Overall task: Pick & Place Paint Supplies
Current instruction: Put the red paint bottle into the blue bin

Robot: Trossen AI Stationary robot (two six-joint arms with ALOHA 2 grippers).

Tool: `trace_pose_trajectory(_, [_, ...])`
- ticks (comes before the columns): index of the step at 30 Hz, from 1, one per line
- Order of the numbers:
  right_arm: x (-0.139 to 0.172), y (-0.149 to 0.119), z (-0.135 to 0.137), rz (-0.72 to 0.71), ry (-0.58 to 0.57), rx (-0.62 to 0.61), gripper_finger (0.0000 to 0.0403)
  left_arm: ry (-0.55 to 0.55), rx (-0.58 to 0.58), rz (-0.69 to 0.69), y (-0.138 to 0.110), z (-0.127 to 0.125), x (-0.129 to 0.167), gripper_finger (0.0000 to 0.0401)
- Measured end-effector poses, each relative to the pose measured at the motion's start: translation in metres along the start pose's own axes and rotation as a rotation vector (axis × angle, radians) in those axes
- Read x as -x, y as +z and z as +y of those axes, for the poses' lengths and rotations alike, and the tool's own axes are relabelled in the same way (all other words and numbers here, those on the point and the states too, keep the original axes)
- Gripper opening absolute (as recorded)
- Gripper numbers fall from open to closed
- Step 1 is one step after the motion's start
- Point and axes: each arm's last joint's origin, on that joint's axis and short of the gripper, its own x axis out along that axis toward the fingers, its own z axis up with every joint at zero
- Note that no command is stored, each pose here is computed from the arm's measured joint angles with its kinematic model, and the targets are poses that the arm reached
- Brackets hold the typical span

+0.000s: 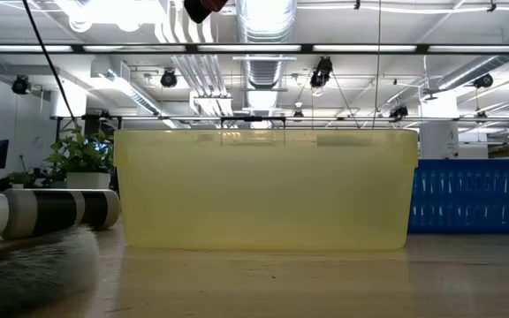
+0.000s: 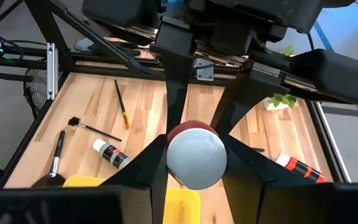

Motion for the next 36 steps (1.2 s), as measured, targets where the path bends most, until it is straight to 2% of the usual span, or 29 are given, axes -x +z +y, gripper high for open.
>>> trace_pose_trajectory(3, [0.000, 0.000, 0.000, -0.002, 0.001, -0.004, 0.0111, 0.002, 0.018, -0.001, 0.000, 0.000, 0.000, 0.0128])
trace_pose_trajectory(10, [0.000, -0.003, 0.000, 0.032, 0.001, -0.025, 0.0111, 0.039, -0.008, 0.015, -0.002, -0.001, 0.007, 0.0244])
trace_pose_trajectory(13, [0.003, -0.010, 0.000, 0.101, -0.015, -0.054, 0.0111, 0.052, -0.021, 0.065, -0.009, 0.001, 0.012, 0.0274])
trace_pose_trajectory(18, [0.007, -0.036, 0.005, 0.356, -0.054, -0.143, 0.0111, 0.111, -0.018, 0.095, -0.016, 0.006, 0.031, 0.0283])
trace_pose_trajectory(20, [0.011, -0.044, 0.011, 0.401, -0.060, -0.170, 0.0111, 0.141, -0.024, 0.079, -0.017, 0.007, 0.039, 0.0283])
trace_pose_trajectory(27, [0.034, -0.079, 0.037, 0.402, -0.048, -0.302, 0.0111, 0.242, -0.027, 0.033, -0.019, 0.008, 0.063, 0.0284])
trace_pose_trajectory(36, [0.051, -0.139, 0.076, 0.416, -0.144, -0.478, 0.0111, 0.315, -0.030, 0.015, -0.020, 0.007, 0.073, 0.0284])
